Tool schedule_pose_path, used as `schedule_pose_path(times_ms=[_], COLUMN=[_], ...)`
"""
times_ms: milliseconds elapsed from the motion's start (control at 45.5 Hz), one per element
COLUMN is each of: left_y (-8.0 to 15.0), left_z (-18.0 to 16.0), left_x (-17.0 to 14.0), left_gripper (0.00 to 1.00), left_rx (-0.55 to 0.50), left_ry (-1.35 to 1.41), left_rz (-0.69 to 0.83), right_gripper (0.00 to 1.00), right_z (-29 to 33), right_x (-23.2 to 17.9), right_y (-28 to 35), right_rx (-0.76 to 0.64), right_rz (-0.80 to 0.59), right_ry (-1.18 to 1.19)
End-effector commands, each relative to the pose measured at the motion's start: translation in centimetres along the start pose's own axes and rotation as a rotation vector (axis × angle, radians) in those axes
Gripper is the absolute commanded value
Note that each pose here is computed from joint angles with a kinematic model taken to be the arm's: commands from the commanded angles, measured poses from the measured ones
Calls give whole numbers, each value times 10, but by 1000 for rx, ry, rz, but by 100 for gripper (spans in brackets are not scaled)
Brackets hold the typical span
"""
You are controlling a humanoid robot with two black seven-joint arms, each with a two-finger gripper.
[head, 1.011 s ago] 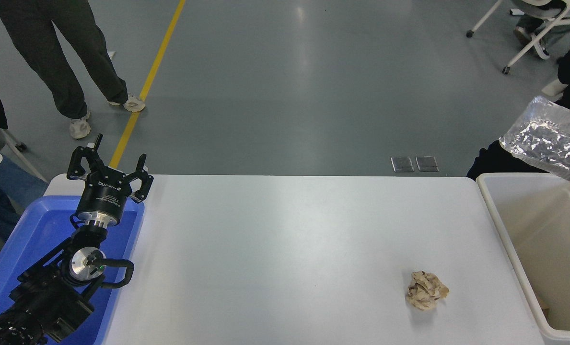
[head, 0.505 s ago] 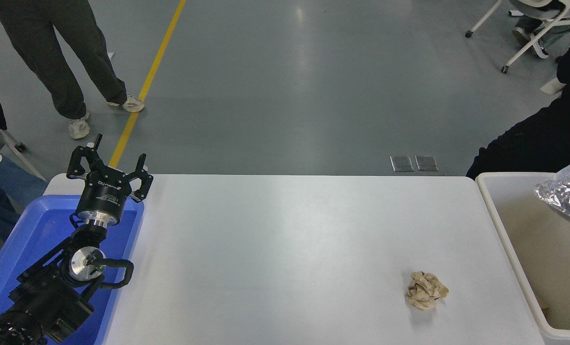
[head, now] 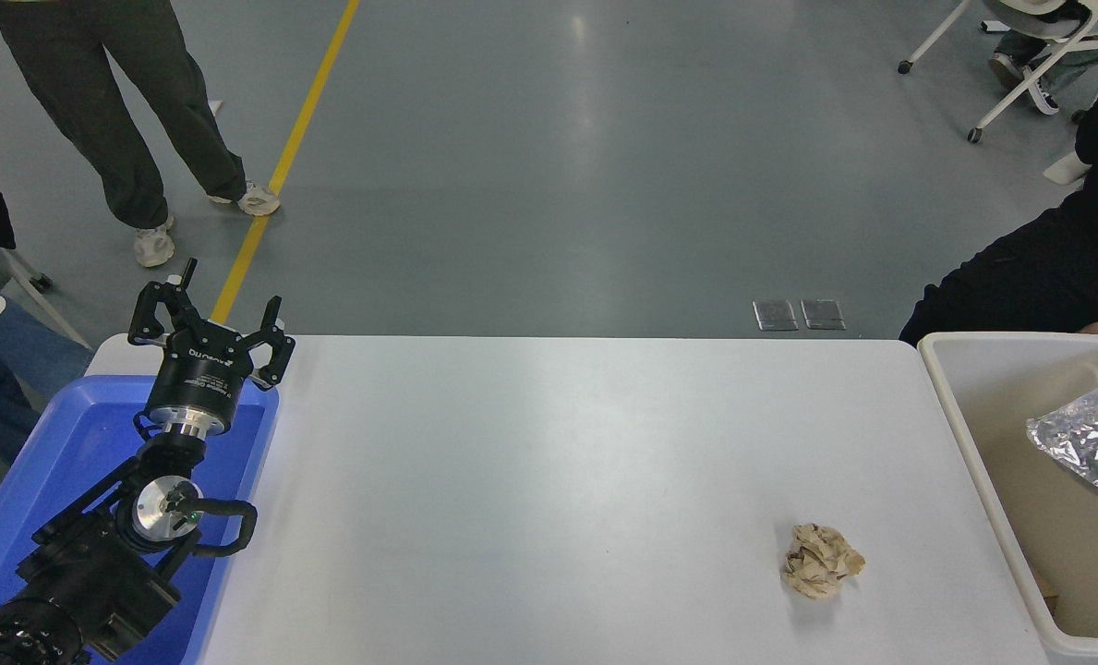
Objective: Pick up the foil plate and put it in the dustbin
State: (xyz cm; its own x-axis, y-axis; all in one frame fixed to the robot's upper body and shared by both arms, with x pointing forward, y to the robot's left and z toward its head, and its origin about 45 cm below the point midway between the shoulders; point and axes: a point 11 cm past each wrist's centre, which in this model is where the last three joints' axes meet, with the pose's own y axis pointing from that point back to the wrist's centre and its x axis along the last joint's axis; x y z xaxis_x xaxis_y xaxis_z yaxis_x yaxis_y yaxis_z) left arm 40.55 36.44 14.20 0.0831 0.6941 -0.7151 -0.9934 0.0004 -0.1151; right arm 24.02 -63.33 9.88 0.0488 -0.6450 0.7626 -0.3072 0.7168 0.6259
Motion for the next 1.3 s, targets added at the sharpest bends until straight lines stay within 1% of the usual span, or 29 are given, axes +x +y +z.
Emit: schedule_pose_path(times_ms=[0, 132, 220, 264, 352, 396, 462, 571, 637, 747, 857, 901, 923, 1099, 1275], left_y=[0, 0, 0, 0, 0, 0, 0, -1, -1, -1, -1, -1, -1, -1, -1], left_z=[0, 0, 0, 0, 0, 0, 0, 0, 0, 0, 0, 0, 0, 0, 0], left_x=[0, 0, 0, 0, 0, 0, 0, -1, -1, -1, -1, -1, -1, 0, 0], left_gripper=[98, 98, 98, 98, 98, 98, 98, 98, 98, 98, 98, 98, 98, 98, 98], left_rx=[0, 0, 0, 0, 0, 0, 0, -1, -1, -1, 1, -1, -1, 1, 1], left_ry=[0, 0, 0, 0, 0, 0, 0, 0, 0, 0, 0, 0, 0, -1, -1], left_rz=[0, 0, 0, 0, 0, 0, 0, -2, -2, -2, -2, -2, -2, -1, -1], right_gripper=[100, 100, 100, 100, 100, 100, 100, 100, 100, 100, 100, 100, 100, 100, 100], right_z=[2, -2, -18, -31, -73, -101, -140, -199, -232, -278, -302, -309, -313, -317, -291], right_x=[-10, -13, 1, 14, 54, 65, 77, 83, 74, 43, 32, 24, 15, -8, -6], right_y=[0, 2, 4, 7, 20, 30, 48, 85, 109, 149, 180, 194, 207, 258, 293], right_rx=[-5, 0, 27, 51, 136, 189, 259, 365, 426, 519, 569, 586, 598, 632, 576], right_rz=[-33, -57, -36, -16, 36, 45, 46, 23, -11, -79, -103, -141, -195, -419, -551], right_ry=[9, 11, -1, -21, -76, -86, -80, -30, 2, 79, 167, 214, 261, 411, 601])
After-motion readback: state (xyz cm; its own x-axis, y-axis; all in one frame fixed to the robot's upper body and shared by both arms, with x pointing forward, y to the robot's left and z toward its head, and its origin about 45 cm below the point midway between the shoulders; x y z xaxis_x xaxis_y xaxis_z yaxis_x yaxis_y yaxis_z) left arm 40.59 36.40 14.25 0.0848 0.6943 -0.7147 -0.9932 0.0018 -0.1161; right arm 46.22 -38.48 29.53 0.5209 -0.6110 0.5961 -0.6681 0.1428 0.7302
